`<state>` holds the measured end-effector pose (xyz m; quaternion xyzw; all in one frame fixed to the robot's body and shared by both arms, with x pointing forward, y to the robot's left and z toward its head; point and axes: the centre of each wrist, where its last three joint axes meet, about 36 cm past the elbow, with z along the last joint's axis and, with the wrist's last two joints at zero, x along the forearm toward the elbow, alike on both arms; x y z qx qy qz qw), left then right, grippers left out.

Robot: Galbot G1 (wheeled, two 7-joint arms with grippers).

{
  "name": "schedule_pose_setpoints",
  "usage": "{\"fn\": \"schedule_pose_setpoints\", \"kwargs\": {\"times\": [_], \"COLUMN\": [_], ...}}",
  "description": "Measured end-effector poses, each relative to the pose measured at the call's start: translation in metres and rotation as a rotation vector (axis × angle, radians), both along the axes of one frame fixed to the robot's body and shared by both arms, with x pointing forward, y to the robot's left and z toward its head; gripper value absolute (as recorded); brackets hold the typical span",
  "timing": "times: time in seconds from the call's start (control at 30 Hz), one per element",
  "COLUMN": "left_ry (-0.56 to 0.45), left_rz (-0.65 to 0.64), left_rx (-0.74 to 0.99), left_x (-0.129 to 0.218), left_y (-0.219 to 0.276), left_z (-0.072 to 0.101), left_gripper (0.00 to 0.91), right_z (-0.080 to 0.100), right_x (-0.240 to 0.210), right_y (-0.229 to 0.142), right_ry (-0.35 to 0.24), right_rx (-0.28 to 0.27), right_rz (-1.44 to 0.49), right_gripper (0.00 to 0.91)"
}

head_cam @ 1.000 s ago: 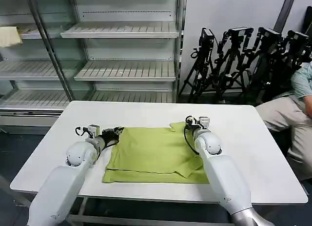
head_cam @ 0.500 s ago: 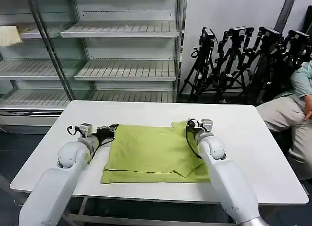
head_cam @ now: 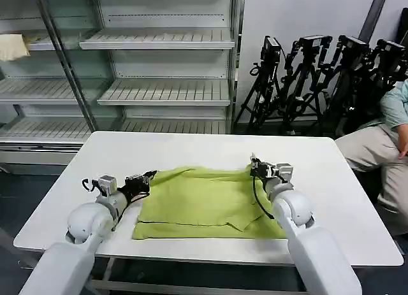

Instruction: Fold and organize the clothes.

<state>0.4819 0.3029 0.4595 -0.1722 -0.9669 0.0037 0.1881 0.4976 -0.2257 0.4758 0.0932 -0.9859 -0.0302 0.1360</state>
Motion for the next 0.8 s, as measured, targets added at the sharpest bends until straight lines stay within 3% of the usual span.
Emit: {"fn": "schedule_pose_setpoints", "kwargs": {"times": [0.5, 0.8], "left_ry": [0.020, 0.027], "left_rz": [0.009, 0.002], "left_rx": [0.017, 0.036], "left_x": [-0.041, -0.056], "left_y": [0.005, 0.003], "left_z": [-0.010, -0.012], "left_gripper": [0.020, 0.020], "right_z": [-0.011, -0.007], "right_x": [-0.046, -0.057], "right_y": [-0.020, -0.024], "right_ry": [0.023, 0.021], "right_rx": [-0.036, -0.048], "right_rz": [0.004, 0.009], "right_gripper": [0.000, 0.000]}}
